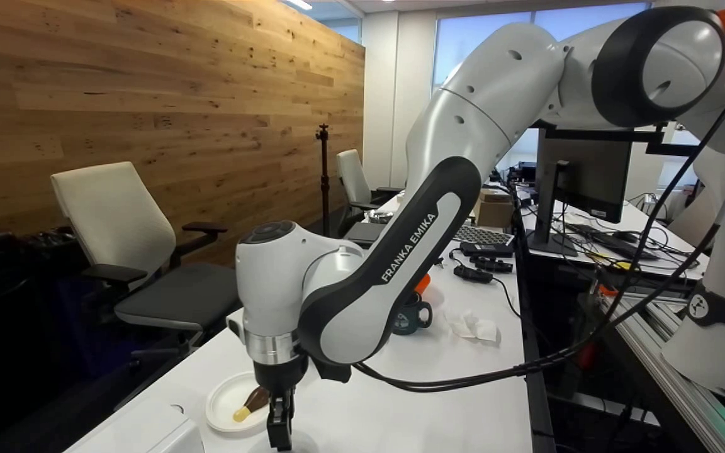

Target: Put the white lid on top of the clear container on the left.

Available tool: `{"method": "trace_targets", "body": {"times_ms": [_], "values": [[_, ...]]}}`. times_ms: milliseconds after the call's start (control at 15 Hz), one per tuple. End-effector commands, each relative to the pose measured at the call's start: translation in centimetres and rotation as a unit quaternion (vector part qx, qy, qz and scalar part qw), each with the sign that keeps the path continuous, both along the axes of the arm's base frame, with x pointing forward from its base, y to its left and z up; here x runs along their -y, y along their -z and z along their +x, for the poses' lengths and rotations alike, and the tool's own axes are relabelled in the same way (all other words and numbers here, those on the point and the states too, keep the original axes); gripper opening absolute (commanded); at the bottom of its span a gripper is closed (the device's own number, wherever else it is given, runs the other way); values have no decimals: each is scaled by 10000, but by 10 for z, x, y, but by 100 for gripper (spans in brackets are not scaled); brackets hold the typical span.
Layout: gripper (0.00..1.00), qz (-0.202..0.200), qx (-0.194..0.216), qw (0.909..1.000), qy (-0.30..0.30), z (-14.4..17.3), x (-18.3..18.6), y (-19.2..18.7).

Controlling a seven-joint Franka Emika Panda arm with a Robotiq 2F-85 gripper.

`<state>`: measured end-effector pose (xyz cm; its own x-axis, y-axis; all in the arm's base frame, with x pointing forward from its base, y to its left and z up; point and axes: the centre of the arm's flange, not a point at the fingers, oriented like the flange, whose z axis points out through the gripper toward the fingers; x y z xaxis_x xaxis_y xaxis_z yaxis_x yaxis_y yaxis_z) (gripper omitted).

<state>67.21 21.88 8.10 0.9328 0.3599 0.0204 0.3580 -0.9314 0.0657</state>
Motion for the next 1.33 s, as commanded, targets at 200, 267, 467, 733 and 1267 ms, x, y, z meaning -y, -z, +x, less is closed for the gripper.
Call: {"method": "trace_targets", "body": {"times_ms": [200,267,467,733,1267], "values": [[58,-101,82,9998,-147,9,-1,4],[52,-101,86,9998,-145,9,-1,5],[30,-98,97,9998,-151,10,-1,4],[2,-105,99,9998,-164,11,-2,3],[3,-111,130,9997,-165,14,-2,0]]}}
